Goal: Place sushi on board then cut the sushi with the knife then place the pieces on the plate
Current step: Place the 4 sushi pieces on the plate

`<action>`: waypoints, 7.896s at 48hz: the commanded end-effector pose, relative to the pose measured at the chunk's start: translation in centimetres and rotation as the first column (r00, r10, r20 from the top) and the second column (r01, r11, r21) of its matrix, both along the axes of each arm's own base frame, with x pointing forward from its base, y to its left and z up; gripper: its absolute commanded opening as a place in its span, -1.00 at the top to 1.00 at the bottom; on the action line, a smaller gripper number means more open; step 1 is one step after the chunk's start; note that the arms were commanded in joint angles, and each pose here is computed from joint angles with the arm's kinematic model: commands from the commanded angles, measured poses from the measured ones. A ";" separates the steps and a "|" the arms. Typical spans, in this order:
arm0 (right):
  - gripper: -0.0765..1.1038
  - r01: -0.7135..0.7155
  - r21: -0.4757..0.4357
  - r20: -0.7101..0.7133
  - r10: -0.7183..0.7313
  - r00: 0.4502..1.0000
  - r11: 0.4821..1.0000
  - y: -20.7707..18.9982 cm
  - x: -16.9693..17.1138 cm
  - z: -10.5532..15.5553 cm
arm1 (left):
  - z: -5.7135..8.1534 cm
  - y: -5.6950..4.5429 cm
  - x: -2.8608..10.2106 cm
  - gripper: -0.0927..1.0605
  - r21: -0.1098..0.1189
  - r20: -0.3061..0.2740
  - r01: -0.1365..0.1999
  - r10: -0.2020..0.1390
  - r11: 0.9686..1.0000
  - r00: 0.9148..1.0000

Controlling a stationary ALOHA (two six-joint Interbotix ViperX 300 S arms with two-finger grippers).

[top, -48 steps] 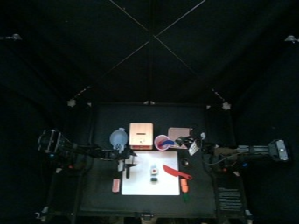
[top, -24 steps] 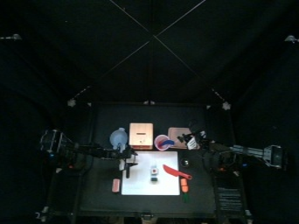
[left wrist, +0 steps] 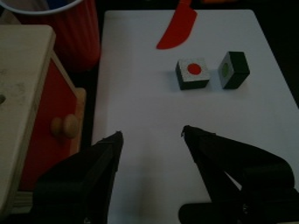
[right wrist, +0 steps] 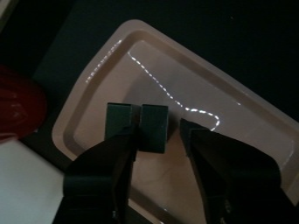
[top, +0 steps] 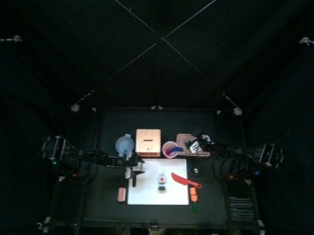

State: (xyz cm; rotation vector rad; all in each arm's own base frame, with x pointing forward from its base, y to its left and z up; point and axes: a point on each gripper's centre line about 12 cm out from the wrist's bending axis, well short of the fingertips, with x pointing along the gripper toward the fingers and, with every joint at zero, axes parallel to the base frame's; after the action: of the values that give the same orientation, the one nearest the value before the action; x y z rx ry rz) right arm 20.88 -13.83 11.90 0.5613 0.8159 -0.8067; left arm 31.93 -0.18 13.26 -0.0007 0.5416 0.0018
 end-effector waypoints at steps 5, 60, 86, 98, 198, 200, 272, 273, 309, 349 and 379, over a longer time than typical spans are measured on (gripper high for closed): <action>-0.58 0.015 -0.073 0.026 -0.013 1.000 0.997 -1.0 0.5 2.6 | 0.5 -0.1 0.4 -0.76 0.001 0.020 0.004 -0.004 1.000 1.000; -0.61 -0.574 -0.105 0.136 0.584 0.801 0.812 18.5 11.4 8.6 | 1.1 0.2 0.6 -0.76 -0.021 0.030 -0.026 0.026 0.999 0.999; -0.86 -0.617 -0.144 -0.030 0.619 0.785 0.774 18.2 17.4 3.6 | 0.4 0.4 0.2 -0.76 -0.013 0.007 -0.026 0.026 1.000 1.000; -0.90 -0.632 -0.126 0.007 0.637 0.771 0.765 18.8 18.0 3.2 | 0.1 0.4 -0.1 -0.76 -0.012 -0.002 -0.025 0.025 1.000 1.000; -0.21 -0.585 -0.028 -0.010 0.585 0.811 0.811 19.7 17.7 1.3 | -0.1 0.5 -0.3 -0.76 -0.011 -0.011 -0.027 0.027 1.000 1.000; -0.21 -0.578 -0.041 -0.001 0.579 0.816 0.815 19.6 17.9 2.1 | -0.1 0.5 -0.3 -0.76 -0.011 -0.011 -0.027 0.027 1.000 1.000; -0.22 0.072 -0.060 0.087 -0.066 0.994 0.996 3.8 -3.2 6.1 | 0.8 1.2 0.5 -0.76 -0.003 0.021 -0.040 0.040 0.999 0.999; -0.22 0.073 -0.054 0.085 -0.068 0.994 0.996 3.8 -3.2 5.8 | 0.8 1.3 0.5 -0.76 -0.003 0.021 -0.042 0.042 0.999 0.999; -0.74 -0.060 0.017 0.092 0.058 0.994 0.998 6.3 0.1 5.0 | 0.5 1.2 0.2 -0.76 -0.020 0.006 -0.056 0.057 0.998 0.998; -0.75 -0.619 0.008 0.159 0.610 0.776 0.785 22.6 12.1 6.8 | 0.3 1.2 -0.1 -0.76 -0.026 -0.017 -0.063 0.063 0.998 0.998; -0.74 -0.640 -0.005 0.072 0.639 0.766 0.768 24.4 17.9 3.2 | 0.2 1.2 -0.1 -0.76 -0.022 -0.020 -0.059 0.058 0.998 0.998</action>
State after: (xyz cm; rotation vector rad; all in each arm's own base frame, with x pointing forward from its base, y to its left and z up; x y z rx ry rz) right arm 37.85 10.28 13.81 0.2739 0.9165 -0.1557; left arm 31.44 1.04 12.79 -0.0409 0.5871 0.0552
